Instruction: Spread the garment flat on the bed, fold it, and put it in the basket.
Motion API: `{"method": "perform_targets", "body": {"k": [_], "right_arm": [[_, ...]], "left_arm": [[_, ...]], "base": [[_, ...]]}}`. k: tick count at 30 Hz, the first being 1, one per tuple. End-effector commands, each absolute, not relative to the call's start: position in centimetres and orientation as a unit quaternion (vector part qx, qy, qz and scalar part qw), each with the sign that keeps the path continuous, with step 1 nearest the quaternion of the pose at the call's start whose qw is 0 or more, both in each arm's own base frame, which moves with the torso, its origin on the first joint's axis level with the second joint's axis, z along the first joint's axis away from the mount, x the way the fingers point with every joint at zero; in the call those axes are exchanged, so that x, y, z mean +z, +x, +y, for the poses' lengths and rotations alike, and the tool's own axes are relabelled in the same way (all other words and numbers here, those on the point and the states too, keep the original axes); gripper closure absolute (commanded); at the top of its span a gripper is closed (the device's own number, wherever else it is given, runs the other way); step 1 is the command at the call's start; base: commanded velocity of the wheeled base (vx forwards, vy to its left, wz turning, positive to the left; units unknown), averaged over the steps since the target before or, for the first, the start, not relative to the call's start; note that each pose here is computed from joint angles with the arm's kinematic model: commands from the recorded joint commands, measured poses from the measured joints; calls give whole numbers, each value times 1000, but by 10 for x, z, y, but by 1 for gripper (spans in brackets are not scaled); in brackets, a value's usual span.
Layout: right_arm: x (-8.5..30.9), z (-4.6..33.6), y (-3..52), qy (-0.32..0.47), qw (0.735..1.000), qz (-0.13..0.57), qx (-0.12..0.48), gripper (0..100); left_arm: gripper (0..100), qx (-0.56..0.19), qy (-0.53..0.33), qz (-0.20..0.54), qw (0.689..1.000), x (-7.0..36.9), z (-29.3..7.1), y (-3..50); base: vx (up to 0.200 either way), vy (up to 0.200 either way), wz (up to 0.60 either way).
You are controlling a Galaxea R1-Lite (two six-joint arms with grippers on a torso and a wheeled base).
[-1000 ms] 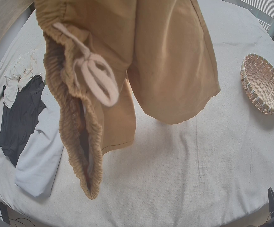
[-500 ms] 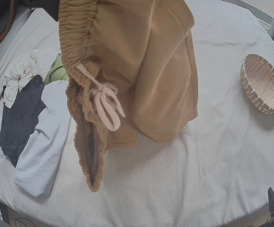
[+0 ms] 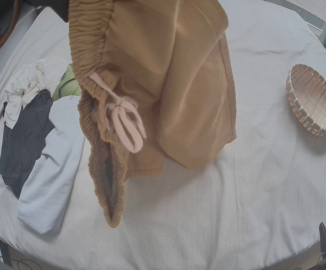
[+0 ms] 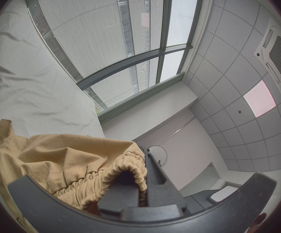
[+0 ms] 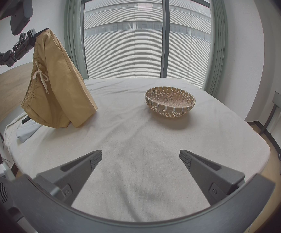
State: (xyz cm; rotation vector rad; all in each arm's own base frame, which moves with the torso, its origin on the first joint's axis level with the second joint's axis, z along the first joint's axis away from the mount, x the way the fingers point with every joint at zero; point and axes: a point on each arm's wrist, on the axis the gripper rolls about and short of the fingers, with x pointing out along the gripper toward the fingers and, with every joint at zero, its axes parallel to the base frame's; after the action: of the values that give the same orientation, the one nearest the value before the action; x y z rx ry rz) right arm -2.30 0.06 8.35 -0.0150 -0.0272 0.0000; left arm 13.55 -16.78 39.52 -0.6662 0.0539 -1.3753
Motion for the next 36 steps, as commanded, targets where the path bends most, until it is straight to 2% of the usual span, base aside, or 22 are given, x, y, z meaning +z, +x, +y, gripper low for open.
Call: {"method": "perform_targets", "body": {"k": [1,6,9,11,13,15,24,31,36], "right_arm": [[127,2,-35,-11,996,-93,-5,0],[166,3,-27,1,996,-79,41,0],[169,3,-11,62,994,-29,82,0],[170,5,7,155,978,37,136,0],[171,7,15,181,969,64,157,0],[175,12,36,206,950,103,209,0],[179,26,97,204,939,136,241,0],[166,50,141,186,923,187,279,0],[152,59,171,153,928,191,282,0]], "left_arm": [[100,-621,-302,22,723,396,-168,138],[100,-622,-303,15,722,401,-172,142],[100,-624,-304,9,720,406,-172,141],[100,-624,-304,5,720,407,-171,141],[100,-624,-304,5,720,408,-171,141],[100,-624,-304,4,720,408,-170,140],[100,-625,-305,1,718,409,-169,138],[100,-625,-305,1,718,409,-169,139],[100,-625,-305,3,719,408,-170,139]], "base": [[0,0,0],[0,0,0],[0,0,0],[0,0,0],[0,0,0],[0,0,0],[0,0,0],[0,0,0],[0,0,0]]}}
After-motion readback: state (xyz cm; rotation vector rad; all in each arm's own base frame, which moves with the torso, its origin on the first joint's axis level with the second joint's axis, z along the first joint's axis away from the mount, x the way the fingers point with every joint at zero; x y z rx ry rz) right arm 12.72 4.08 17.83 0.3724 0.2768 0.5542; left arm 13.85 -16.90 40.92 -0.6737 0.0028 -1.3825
